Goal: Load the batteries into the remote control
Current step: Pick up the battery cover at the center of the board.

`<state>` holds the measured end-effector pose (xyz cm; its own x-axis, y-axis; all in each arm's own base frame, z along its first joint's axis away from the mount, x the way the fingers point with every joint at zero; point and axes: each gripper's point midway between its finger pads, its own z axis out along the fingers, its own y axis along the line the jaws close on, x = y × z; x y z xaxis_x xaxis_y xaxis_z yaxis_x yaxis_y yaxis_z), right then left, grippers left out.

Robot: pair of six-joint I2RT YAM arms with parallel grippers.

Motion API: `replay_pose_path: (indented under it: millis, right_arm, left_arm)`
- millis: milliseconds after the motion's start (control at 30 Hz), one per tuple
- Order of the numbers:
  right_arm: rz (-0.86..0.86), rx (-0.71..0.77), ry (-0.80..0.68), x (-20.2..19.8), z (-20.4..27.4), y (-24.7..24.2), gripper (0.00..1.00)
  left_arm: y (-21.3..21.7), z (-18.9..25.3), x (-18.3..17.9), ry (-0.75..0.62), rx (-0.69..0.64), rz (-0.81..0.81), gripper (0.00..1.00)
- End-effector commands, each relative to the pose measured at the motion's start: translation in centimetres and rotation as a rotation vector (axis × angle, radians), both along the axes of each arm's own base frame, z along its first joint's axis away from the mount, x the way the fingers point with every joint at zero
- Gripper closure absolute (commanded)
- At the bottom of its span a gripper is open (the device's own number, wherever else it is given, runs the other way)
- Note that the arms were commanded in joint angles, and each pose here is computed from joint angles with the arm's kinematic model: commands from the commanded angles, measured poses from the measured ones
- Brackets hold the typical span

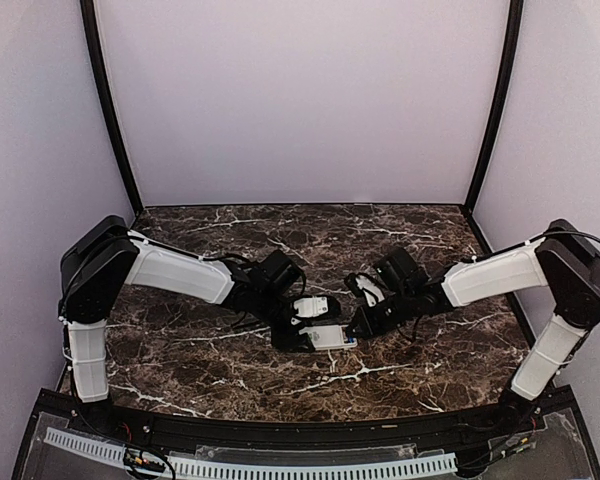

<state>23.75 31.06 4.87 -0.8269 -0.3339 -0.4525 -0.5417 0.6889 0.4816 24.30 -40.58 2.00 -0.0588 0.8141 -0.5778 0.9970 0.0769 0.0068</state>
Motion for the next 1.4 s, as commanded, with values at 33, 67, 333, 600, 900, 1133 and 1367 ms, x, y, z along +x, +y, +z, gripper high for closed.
replay_pose_path:
  millis: [33,67,333,600,900,1133,1367]
  right_arm:
    - [-0.022,-0.033,0.1,-1.2,-3.3,-0.7,1.0]
    - [-0.023,-0.037,0.098,-1.2,-3.2,-0.8,1.0]
    - [-0.016,-0.01,0.028,-0.2,1.0,-0.3,1.0]
    - [-0.251,-0.248,-0.097,4.3,4.9,-6.4,0.8]
    - [-0.353,-0.687,-0.012,6.6,1.3,-14.4,0.58]
    - [-0.27,-0.686,0.059,6.5,-0.9,-13.3,0.58]
    - [-0.23,-0.708,0.11,5.8,-3.0,-13.6,0.73]
  left_arm:
    - [2.2,-3.5,-0.8,0.057,0.123,0.018,0.75]
    - [2.2,-3.5,-0.8,0.058,0.123,0.019,0.75]
    - [2.2,-3.6,-0.8,0.06,0.124,0.017,0.74]
    - [1.5,-2.6,-0.6,0.067,0.103,0.02,0.47]
    - [0.5,0.8,0.0,0.03,0.035,0.022,0.02]
    - [-0.8,6.8,0.5,-0.021,-0.093,0.031,0.01]
    - [-0.9,10.8,0.6,-0.071,-0.166,0.032,0.01]
